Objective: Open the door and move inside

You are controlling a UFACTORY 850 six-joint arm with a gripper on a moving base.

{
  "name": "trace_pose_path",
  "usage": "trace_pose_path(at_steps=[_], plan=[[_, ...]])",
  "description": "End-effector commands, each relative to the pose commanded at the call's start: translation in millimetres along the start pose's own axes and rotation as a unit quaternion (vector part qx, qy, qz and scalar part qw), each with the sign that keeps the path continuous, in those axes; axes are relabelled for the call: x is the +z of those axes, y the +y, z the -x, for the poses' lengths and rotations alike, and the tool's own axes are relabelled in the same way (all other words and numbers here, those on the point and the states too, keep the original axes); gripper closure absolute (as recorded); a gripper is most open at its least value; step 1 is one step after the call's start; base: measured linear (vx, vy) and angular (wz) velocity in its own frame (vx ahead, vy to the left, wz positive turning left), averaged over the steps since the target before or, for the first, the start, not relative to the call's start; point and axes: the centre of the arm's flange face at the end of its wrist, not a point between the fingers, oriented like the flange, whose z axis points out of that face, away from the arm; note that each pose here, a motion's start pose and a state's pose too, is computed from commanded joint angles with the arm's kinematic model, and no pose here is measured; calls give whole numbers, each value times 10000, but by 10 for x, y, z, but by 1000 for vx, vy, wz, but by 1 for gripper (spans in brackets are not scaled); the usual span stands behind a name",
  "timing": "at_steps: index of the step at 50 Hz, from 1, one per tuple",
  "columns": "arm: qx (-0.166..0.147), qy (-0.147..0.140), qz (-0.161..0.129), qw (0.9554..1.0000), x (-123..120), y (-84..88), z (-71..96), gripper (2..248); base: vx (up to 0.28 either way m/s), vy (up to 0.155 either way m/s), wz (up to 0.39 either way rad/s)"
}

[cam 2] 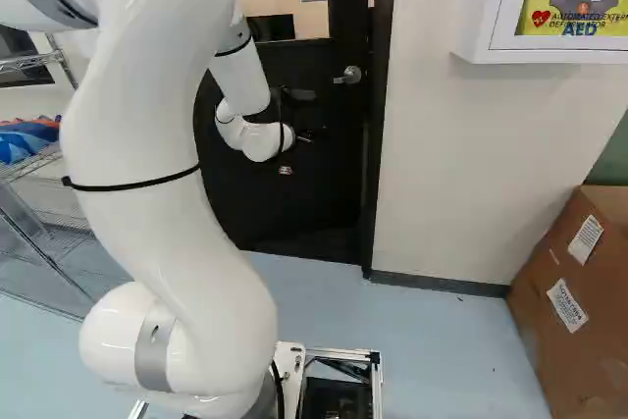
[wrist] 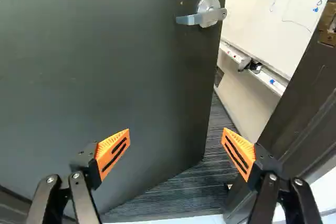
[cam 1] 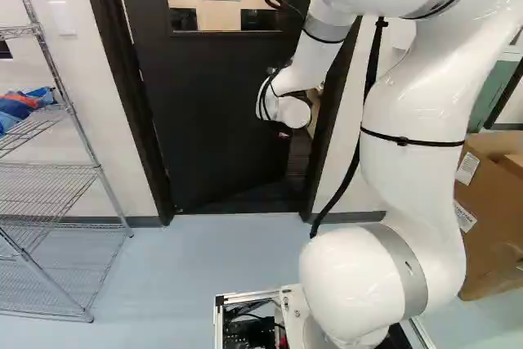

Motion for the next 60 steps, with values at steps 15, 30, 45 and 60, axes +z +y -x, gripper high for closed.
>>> trace_pose_path(at_steps=[15,30,45,60], plan=[[-214,42,-243,9995,-300,-2,49,3,0,0,0],[-390,98,-458,9981,-602,3,106,3,0,0,0],[-523,153,-633,9965,-903,16,175,3,0,0,0],[-539,157,-664,9962,-1200,59,262,3,0,0,0]])
